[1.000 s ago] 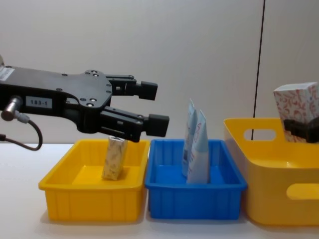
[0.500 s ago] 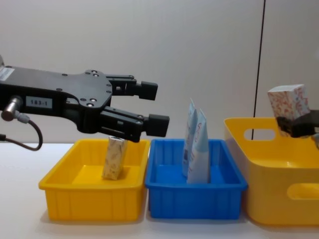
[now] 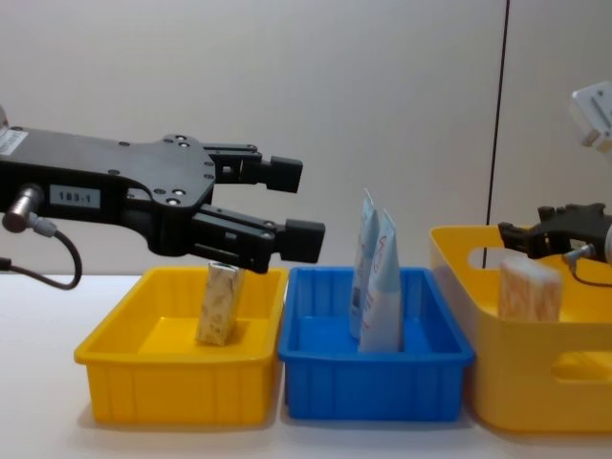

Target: Bimanual collaborative sorting of washing and personal care products

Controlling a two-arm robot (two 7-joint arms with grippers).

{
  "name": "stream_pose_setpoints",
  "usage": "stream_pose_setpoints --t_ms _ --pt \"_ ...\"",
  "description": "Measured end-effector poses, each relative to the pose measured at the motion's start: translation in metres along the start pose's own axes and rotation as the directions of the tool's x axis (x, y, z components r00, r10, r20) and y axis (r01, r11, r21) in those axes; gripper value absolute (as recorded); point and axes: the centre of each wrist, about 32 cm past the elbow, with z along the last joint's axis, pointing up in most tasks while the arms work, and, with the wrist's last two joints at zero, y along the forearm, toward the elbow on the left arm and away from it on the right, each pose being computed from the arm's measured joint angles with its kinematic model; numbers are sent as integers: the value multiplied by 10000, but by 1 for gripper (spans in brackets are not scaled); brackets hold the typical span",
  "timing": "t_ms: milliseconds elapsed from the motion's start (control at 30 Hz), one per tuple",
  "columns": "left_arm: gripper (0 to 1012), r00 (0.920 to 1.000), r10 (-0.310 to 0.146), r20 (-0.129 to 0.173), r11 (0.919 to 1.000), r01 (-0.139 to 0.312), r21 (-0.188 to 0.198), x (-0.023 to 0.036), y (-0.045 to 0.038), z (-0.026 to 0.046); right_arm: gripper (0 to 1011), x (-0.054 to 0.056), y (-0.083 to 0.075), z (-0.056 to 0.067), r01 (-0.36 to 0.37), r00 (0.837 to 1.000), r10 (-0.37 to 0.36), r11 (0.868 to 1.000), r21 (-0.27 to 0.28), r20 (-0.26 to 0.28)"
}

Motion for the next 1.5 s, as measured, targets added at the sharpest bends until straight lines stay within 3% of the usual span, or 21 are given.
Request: stream_pose_setpoints --t_ms 467,733,933,1500 --pt "1002 10000 0 -1 10000 0 0 0 0 0 1002 -8 11 104 182 9996 -173 9991 379 -230" --pt "1001 10000 0 0 10000 0 -1 0 0 0 1004 -10 -128 200 169 9985 -131 9972 726 -532" --pt "1001 10000 -1 -1 10000 1 1 0 0 0 1004 -43 -316 272 54 9967 24 9954 954 -809" --pt "1001 10000 0 -1 10000 0 0 0 0 0 1004 -329 -958 384 -215 9816 397 9949 982 -1870"
